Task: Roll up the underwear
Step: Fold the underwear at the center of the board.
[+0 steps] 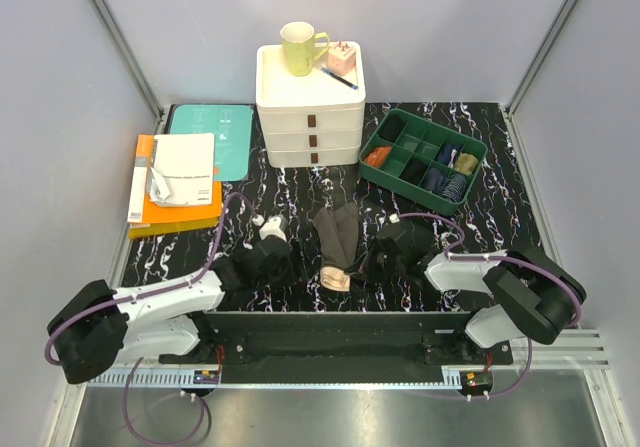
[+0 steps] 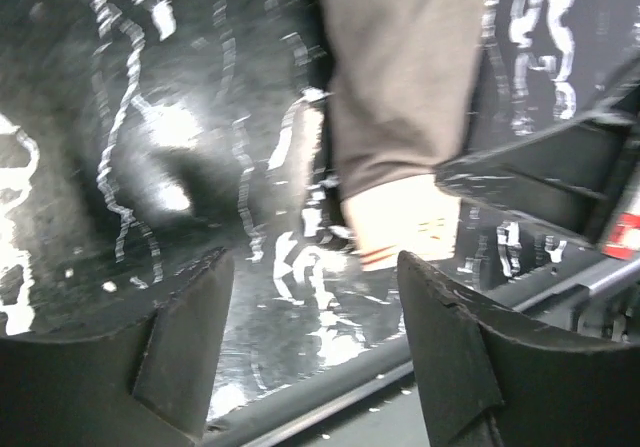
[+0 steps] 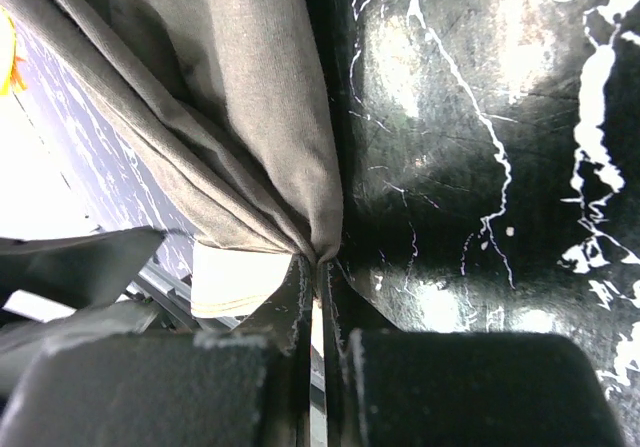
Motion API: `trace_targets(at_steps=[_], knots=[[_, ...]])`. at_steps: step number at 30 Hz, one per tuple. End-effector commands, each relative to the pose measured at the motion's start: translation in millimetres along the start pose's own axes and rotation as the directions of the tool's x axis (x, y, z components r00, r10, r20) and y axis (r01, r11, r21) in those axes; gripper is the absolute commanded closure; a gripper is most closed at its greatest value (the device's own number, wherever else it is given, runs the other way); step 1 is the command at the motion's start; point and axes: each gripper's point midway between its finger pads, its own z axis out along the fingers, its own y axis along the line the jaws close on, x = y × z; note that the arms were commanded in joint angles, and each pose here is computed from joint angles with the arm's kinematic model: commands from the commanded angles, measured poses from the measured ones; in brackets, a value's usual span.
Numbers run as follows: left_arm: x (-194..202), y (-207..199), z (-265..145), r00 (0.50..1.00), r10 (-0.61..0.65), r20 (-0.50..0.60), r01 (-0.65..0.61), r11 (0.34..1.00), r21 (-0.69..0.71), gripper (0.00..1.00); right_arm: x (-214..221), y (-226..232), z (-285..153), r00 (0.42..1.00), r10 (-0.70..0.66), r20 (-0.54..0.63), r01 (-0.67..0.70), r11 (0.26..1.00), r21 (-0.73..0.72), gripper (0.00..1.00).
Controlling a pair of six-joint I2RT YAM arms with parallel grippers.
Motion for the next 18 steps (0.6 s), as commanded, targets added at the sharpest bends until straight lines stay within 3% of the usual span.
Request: trace_targets(at_steps=[1, 10, 18], knots=[[-22.1, -23.9, 3.8, 0.991, -0.104, 0.080, 0.094, 0.988, 0.121, 0.32, 9.7, -40.6, 3.0, 0.999, -0.014, -0.030, 0.018, 0.990, 0.139, 1.00], [-27.7, -20.0, 20.6, 0.980, -0.177, 0.094, 0.163, 0.976, 0.144, 0.34, 11.6, -39.6, 3.0, 0.999, -0.014, -0.040, 0.020, 0.991, 0.130, 1.00], [-2.9, -15.5, 33.0, 0.981, -0.196, -0.005, 0.195, 0.971, 0.140, 0.49, 10.6, -40.8, 3.3, 0.999, -0.012, -0.035, 0.017, 0.991, 0.134, 1.00]])
